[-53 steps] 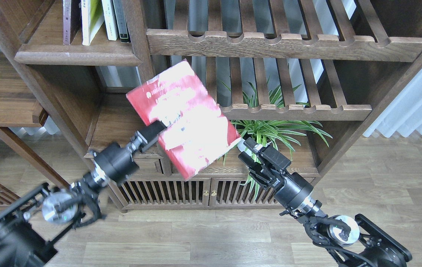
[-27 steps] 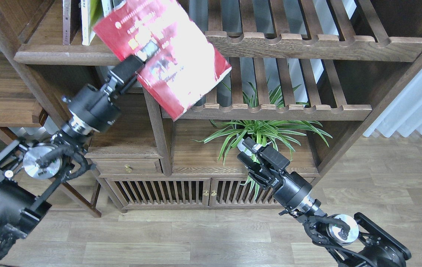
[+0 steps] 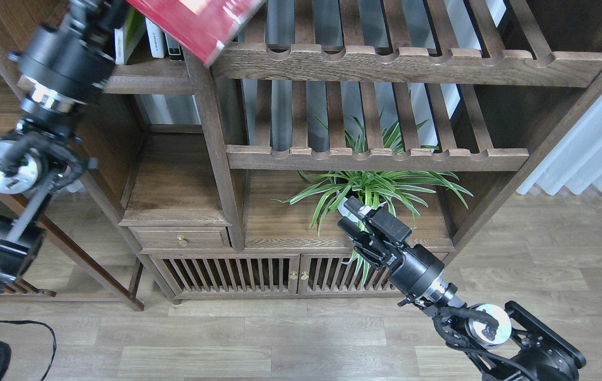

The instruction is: Organize books on shelf

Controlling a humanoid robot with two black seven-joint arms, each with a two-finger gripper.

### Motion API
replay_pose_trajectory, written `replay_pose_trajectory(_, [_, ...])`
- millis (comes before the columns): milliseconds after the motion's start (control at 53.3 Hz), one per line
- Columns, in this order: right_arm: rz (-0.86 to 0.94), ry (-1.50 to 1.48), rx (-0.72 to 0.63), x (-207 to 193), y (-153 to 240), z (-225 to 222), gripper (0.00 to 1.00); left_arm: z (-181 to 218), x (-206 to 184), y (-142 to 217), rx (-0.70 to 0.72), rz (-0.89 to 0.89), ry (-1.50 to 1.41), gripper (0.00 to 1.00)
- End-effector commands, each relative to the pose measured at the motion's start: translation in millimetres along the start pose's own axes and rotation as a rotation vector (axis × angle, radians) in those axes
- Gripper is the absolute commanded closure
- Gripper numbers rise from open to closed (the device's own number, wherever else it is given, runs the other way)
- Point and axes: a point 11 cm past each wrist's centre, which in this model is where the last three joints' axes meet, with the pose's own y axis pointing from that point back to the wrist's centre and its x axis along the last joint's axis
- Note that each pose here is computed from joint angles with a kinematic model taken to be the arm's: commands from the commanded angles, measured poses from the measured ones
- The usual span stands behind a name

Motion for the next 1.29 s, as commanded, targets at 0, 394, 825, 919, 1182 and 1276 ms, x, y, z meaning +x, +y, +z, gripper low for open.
replay_pose_trajectory(0, [0.008,0.005,0.000,2.4,-0.2,-0.7,0.20,32.1,-3.2,4.9,-0.037,0.008,-0.030,1.00])
replay_pose_trajectory(394, [0.000,0.004,-0.001,1.6,-8.2,-1.0,0.19,117.2,-24.4,20.2,-0.041,0.055,-0.237,1.00])
replay_pose_trajectory(825, [-0.027,0.005,-0.023,-3.2,-21.4,8.9,0.19,180.9,-40.6,35.7,0.059,0.164,-0.456,0.99])
replay_pose_trajectory(919, [-0.031,-0.001,-0.027,-2.6,-24.0,14.2,0.19,180.3,-41.4,35.9,0.097,0.172,-0.480,0.99])
replay_pose_trajectory(1182, [-0.051,-0.011,-0.040,-4.8,-34.4,25.5,0.19,185.3,-43.6,35.9,0.155,0.206,-0.631,1.00])
replay_pose_trajectory(1276, [-0.058,-0.012,-0.042,-6.5,-37.2,26.5,0.19,186.8,-43.0,36.6,0.166,0.218,-0.670,1.00])
